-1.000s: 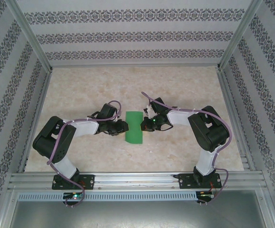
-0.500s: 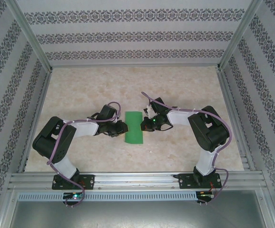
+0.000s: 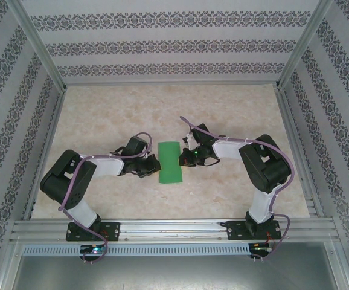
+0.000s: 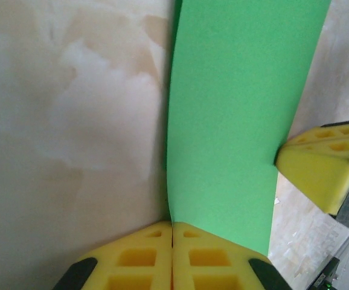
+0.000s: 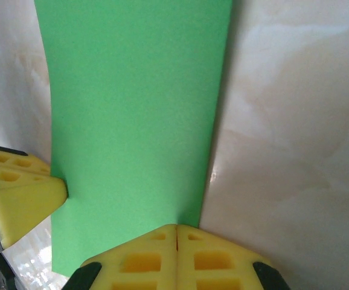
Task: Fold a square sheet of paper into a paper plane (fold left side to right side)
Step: Third fold the triangle at the center of the table.
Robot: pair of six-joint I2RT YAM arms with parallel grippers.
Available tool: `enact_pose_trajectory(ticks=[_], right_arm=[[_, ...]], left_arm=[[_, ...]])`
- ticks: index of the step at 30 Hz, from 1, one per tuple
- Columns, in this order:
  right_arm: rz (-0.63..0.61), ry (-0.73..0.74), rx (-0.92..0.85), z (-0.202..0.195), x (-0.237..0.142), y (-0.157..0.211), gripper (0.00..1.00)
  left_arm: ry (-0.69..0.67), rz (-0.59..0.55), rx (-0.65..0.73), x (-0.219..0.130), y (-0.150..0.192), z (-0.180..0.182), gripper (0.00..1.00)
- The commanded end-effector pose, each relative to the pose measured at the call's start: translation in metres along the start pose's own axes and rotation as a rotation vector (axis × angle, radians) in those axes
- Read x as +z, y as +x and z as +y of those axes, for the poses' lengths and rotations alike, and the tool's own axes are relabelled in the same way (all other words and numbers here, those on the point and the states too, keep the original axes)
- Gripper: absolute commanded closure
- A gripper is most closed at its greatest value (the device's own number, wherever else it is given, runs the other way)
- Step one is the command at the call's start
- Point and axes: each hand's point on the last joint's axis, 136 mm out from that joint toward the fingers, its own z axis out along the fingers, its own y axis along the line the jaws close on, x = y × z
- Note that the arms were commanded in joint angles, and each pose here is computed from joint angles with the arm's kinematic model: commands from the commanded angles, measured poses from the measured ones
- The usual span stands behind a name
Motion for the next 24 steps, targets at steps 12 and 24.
enact_pose_trajectory(ticks=[12, 24], right_arm=[[-0.315, 0.058, -0.386, 0.027, -0.065, -0.006, 0.57], [-0.359, 0.27, -0.884, 0.053, -0.038, 0.076, 0.35]], left_arm=[[0.102, -0.074, -0.136, -0.013, -0.004, -0.026, 1.0], [0.114, -0.027, -0.155, -0.011, 0.001, -0.031, 1.0]])
